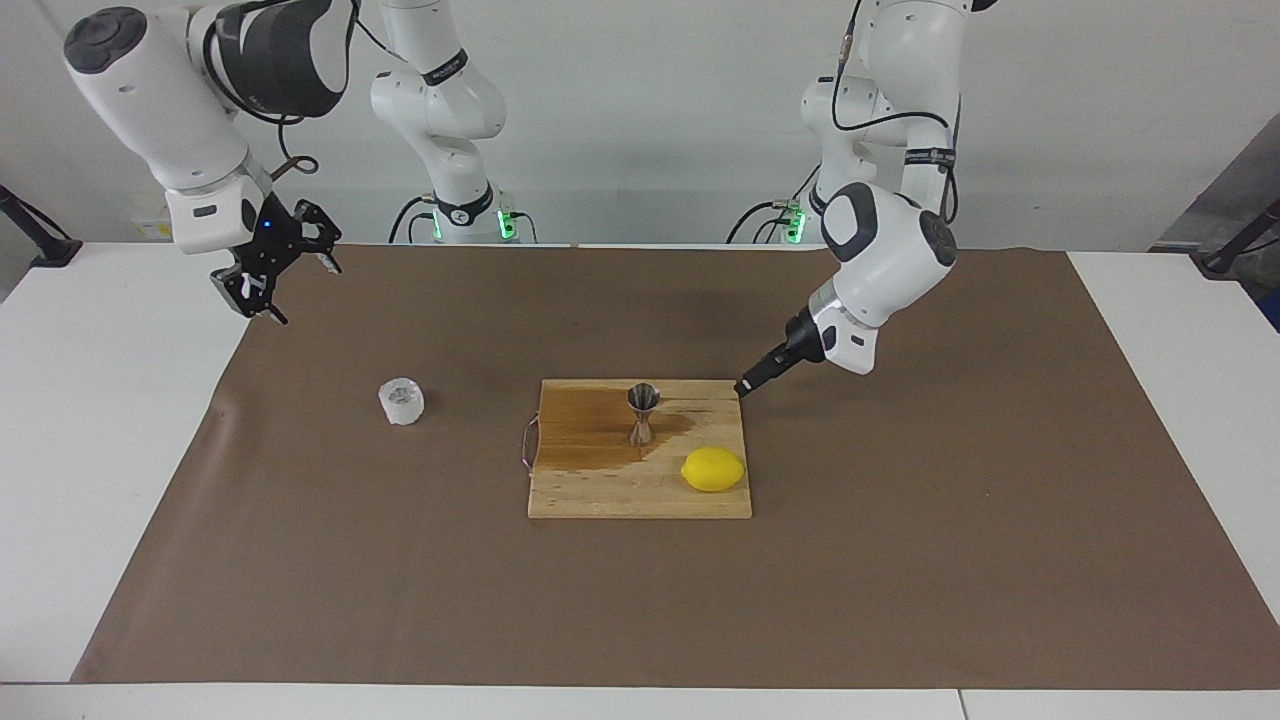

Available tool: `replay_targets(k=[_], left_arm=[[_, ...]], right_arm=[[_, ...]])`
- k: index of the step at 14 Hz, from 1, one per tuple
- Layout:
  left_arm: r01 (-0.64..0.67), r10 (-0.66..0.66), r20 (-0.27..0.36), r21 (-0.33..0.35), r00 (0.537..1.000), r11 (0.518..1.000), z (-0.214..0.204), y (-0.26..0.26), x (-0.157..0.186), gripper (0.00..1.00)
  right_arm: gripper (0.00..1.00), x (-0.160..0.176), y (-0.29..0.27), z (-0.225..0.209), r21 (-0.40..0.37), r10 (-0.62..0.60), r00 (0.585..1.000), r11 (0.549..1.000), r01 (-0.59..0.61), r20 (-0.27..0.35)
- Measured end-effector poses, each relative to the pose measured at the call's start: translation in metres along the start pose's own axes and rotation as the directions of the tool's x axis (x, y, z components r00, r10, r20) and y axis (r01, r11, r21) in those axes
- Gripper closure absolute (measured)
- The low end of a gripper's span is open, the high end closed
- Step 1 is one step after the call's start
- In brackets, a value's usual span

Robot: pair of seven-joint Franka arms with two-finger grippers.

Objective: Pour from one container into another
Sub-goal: 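Retract the left gripper while the right gripper opens, then reach the right gripper to the white cup and grasp it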

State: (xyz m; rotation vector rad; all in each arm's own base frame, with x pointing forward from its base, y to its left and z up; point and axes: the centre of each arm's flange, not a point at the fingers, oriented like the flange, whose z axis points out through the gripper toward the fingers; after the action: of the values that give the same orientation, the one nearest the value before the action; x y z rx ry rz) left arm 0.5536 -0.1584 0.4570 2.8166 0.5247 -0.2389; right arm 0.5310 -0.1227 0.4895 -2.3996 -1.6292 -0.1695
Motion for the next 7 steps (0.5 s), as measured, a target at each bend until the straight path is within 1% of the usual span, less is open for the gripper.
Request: replay_targets(k=[1,2,3,5,7], left_arm=[[-0.072,0.072,0.006,0.076,0.997,0.995,-0.015,-0.007,0.001,0.0],[-0.149,0.151,0.003,0.157,0.989,0.976,-0.03,-0.014,0.003,0.0],[-0.214,0.222,-0.014,0.203,0.975,0.955,-0.048,-0.02,0.007,0.0],[-0.302,0.323,-0.064,0.223,0.944,0.927,-0.086,-0.026,0.014,0.0],[-0.367,0.397,-0.106,0.227,0.912,0.902,-0.121,-0.028,0.009,0.0]], right_arm=[[0.0,-0.014,0.006,0.014,0.022,-0.032,0.998,0.999,0.033,-0.048],[0.0,-0.027,0.015,0.028,0.033,-0.07,0.993,0.997,0.073,-0.091],[0.0,-0.037,0.023,0.044,0.039,-0.102,0.986,0.993,0.108,-0.13],[0.0,-0.048,0.035,0.077,0.038,-0.152,0.961,0.986,0.165,-0.232],[0.0,-0.055,0.042,0.106,0.01,-0.196,0.934,0.978,0.208,-0.297]])
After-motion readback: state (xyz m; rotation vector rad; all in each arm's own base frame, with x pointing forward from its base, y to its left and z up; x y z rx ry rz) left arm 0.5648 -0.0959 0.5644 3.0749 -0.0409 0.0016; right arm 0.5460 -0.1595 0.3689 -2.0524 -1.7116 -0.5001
